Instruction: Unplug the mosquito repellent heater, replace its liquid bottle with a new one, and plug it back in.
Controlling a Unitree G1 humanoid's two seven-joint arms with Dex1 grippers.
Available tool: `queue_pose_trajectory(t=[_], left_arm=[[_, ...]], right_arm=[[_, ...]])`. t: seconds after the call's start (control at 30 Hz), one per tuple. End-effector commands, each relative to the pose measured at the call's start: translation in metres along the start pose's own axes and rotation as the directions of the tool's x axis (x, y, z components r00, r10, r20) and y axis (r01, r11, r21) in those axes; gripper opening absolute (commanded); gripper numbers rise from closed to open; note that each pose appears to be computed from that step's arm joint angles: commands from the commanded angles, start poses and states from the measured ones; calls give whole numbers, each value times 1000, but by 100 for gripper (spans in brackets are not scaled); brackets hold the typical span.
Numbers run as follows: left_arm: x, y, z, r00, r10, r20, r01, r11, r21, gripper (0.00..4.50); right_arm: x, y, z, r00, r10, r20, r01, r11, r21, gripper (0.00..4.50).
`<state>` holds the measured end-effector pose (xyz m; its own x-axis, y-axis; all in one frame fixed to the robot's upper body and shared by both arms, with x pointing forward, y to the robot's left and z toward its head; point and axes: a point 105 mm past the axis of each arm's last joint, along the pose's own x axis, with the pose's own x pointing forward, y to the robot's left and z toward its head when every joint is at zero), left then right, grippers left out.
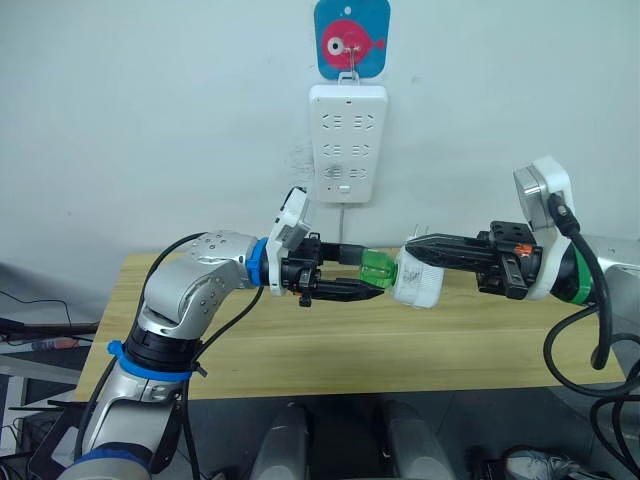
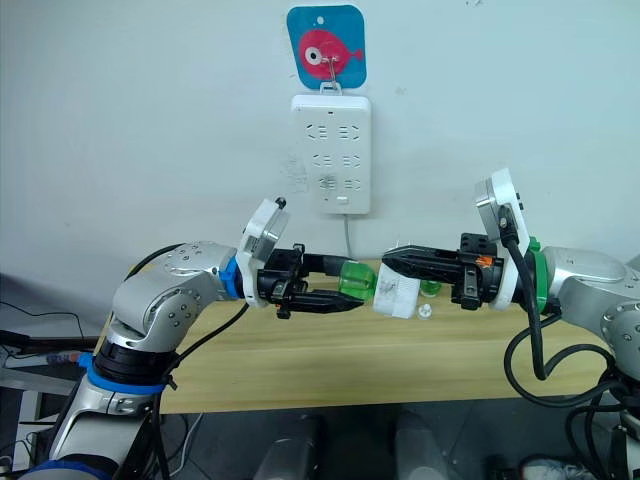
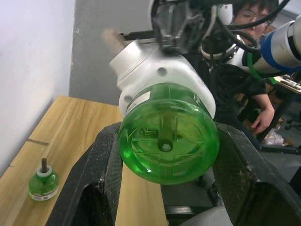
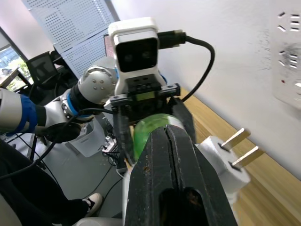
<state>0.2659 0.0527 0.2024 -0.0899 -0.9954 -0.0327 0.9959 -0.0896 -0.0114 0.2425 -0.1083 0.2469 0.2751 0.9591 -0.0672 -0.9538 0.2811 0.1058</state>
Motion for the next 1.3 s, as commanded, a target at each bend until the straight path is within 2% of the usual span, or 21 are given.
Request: queue_pose_trajectory(t=[0.03,0.37,0.7,0.83,0.9,1.03,1.17,1.3], left_arm=[[1,-15,12,997,-70,36,69,997,34,234],[-1,-10,24,993,-39,109,45,997,-57,234],[2,-10,24,995,-34,90,40,996,-74,233],[2,4,27,993,60,100,-62,998,24,233],[2,5,25,994,68,89,-74,995,67,233],[2,7,23,992,77,96,-82,995,51,233],[2,15,27,985,111,131,-113,994,8,233],[4,14,30,984,94,149,-90,995,-34,233]], right_arm=[[-1,0,5,1000,9,4,-9,1000,-24,0],[-6,-19,5,997,-77,28,77,997,-2,0],[-3,-24,14,989,-117,88,118,993,-3,0],[-18,-25,20,978,-171,122,166,985,50,0],[-28,-25,17,972,-205,117,195,977,90,0],[-44,-16,8,971,-218,96,202,968,151,92],[-53,-7,-6,973,-221,66,198,948,250,236],[-54,1,-18,970,-222,99,163,897,410,386]])
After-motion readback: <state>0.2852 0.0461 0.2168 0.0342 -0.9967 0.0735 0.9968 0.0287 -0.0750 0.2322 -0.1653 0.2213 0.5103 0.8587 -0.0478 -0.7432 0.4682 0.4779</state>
